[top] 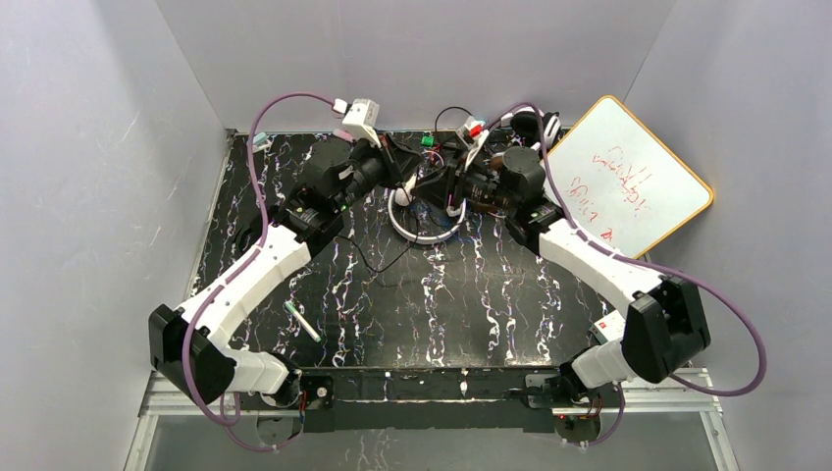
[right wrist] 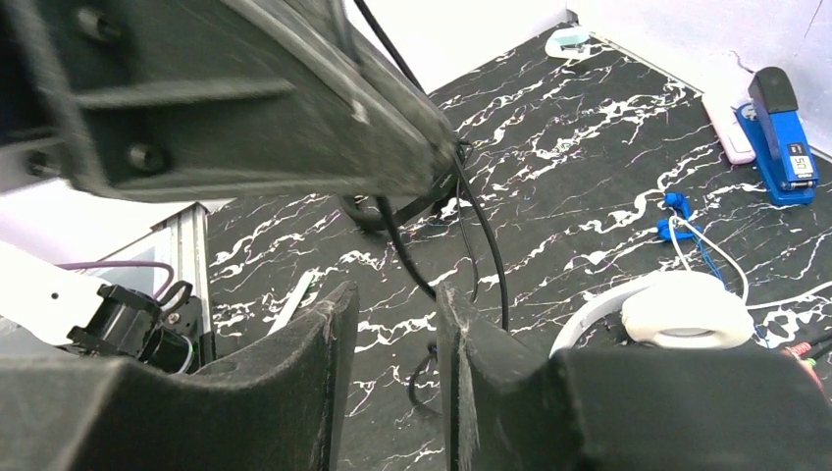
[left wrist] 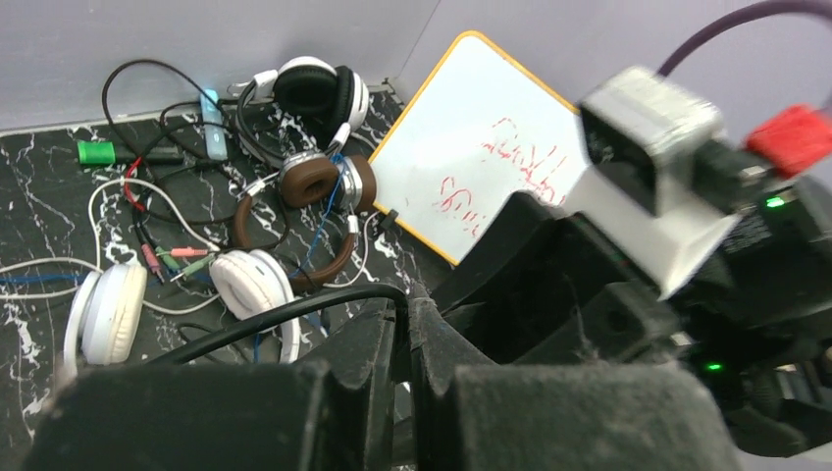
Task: Wrap the headphones
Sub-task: Untie the headphones cable at the center of the board.
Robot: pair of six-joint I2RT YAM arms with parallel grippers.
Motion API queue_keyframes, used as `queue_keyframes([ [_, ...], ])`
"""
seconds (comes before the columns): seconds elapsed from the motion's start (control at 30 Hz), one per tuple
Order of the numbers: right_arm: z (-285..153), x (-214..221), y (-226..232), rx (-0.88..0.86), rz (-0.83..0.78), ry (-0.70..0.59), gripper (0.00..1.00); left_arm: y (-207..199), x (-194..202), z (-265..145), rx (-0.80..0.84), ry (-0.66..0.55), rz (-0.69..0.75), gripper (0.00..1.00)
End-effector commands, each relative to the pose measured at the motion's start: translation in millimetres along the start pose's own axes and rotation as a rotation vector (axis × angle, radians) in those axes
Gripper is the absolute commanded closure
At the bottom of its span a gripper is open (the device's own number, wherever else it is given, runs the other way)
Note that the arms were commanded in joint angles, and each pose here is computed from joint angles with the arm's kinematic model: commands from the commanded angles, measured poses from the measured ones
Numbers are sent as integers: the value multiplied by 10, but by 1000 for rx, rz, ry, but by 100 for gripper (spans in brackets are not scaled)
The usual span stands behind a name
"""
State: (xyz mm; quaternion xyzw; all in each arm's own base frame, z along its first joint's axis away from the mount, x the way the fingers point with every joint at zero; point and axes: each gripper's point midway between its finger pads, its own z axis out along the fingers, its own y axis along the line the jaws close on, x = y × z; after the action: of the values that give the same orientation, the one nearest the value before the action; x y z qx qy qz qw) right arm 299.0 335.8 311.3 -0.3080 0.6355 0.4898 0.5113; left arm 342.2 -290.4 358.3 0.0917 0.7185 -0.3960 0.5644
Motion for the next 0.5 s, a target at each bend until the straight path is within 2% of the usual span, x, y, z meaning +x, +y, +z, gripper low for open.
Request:
queue_keyframes([
  [0.0, 173, -147, 107, -74, -49, -48, 59, -324, -438, -148, 80, -91, -8, 100],
  [0.17, 181, 327, -35, -49, 1, 11, 61, -379, -824, -204, 30, -138, 65, 100],
  [0.37, 42, 906, -214, 18, 32, 73, 61, -666, -1690, -399, -2, -260, 177, 100],
  [0.47, -59, 1079, -200, 22, 38, 88, 59, -655, -2040, -513, -77, -335, 234, 100],
])
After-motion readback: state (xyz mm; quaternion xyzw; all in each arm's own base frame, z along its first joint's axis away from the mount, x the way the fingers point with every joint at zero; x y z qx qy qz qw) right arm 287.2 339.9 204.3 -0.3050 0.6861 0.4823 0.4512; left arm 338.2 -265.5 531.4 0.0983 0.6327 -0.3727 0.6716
